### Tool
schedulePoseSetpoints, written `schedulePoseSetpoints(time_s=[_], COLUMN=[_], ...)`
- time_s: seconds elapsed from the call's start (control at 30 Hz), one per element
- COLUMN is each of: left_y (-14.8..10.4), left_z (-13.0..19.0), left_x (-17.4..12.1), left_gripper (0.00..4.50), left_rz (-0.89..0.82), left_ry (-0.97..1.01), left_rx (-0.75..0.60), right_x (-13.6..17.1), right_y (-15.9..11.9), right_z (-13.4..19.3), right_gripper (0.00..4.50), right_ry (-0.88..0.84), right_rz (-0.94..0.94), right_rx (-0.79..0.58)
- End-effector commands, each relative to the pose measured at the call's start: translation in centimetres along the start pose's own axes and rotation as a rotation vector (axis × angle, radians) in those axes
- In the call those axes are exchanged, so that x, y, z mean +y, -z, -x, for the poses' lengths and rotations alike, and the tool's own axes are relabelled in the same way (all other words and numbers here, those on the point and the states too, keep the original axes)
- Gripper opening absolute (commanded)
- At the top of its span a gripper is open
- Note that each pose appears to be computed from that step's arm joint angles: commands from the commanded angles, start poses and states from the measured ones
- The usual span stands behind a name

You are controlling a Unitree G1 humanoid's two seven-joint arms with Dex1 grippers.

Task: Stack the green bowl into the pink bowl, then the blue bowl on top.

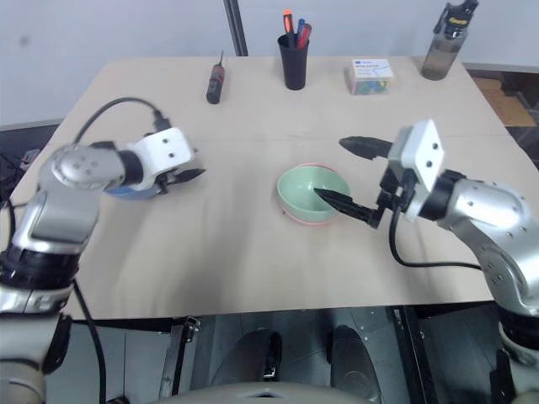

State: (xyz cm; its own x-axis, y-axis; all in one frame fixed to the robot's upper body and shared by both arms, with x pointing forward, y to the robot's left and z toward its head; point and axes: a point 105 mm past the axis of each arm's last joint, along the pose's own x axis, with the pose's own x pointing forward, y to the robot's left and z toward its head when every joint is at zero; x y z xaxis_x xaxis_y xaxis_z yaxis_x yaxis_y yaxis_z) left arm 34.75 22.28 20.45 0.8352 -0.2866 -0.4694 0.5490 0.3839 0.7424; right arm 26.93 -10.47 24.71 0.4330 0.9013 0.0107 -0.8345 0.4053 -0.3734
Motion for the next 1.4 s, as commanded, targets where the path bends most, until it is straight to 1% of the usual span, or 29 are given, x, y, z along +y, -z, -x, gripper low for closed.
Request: schedulePoseSetpoints(time_s=[0.03,0.1,0.23,0.5,0.63,0.73,0.83,0.97,1.0,1.03,1.07,1.13,1.17,1.2,1.27,1.33,1.37,1.4], left_y=[0.8,1.4,1.8,2.5,3.3,4.8,5.6,6.1,6.1,6.1,6.1,5.9,5.7,5.5,5.1,2.7,0.8,-0.4], left_z=[3.0,3.5,4.2,3.6,3.6,3.9,3.5,2.3,2.0,1.7,1.4,1.1,0.9,0.9,0.8,0.7,0.7,0.7], left_x=[1.6,1.4,1.1,0.6,0.3,0.1,0.1,-0.3,-0.5,-0.8,-0.9,-0.7,-0.5,-0.3,-0.2,0.4,0.6,0.8], left_gripper=[2.18,2.18,2.18,2.18,2.18,2.18,2.18,2.18,1.79,1.56,1.22,0.37,0.17,0.07,0.07,0.07,0.07,0.07], left_rz=[-0.01,0.026,0.059,0.043,0.04,0.014,-0.01,-0.016,-0.013,-0.02,-0.026,-0.042,-0.045,-0.056,-0.054,-0.038,-0.021,-0.011], left_ry=[-0.183,-0.211,-0.231,-0.215,-0.203,-0.201,-0.219,-0.211,-0.2,-0.185,-0.181,-0.193,-0.199,-0.207,-0.198,-0.202,-0.186,-0.173], left_rx=[0.108,0.146,0.186,0.236,0.283,0.364,0.4,0.401,0.394,0.389,0.383,0.375,0.367,0.359,0.337,0.229,0.145,0.088], right_x=[-0.1,-0.3,-0.2,-0.1,-0.2,-0.2,-0.3,-0.3,-0.3,-0.3,-0.3,-0.4,-0.4,-0.5,-0.5,-0.5,-0.6,-0.7], right_y=[-0.7,-0.7,-0.9,-0.7,-0.6,-0.5,-0.4,-0.4,-0.4,-0.4,-0.4,-0.4,-0.4,-0.4,-0.3,-0.2,-0.1,-0.1], right_z=[-1.2,-1.9,-2.7,-2.7,-2.5,-2.4,-2.4,-2.4,-2.4,-2.4,-2.4,-2.2,-2.2,-2.1,-1.9,-1.7,-1.5,-1.4], right_gripper=[4.5,4.5,4.5,4.5,4.5,4.5,4.5,4.5,4.5,4.5,4.5,4.5,4.5,4.5,4.5,4.5,4.5,4.5], right_ry=[-0.08,-0.112,-0.151,-0.16,-0.152,-0.142,-0.137,-0.13,-0.128,-0.125,-0.123,-0.116,-0.112,-0.108,-0.102,-0.091,-0.077,-0.066], right_rz=[0.054,0.063,0.062,0.062,0.059,0.057,0.059,0.06,0.061,0.063,0.066,0.067,0.069,0.068,0.068,0.069,0.07,0.07], right_rx=[-0.042,-0.054,-0.076,-0.071,-0.066,-0.064,-0.063,-0.063,-0.062,-0.06,-0.058,-0.055,-0.053,-0.051,-0.046,-0.04,-0.038,-0.037])
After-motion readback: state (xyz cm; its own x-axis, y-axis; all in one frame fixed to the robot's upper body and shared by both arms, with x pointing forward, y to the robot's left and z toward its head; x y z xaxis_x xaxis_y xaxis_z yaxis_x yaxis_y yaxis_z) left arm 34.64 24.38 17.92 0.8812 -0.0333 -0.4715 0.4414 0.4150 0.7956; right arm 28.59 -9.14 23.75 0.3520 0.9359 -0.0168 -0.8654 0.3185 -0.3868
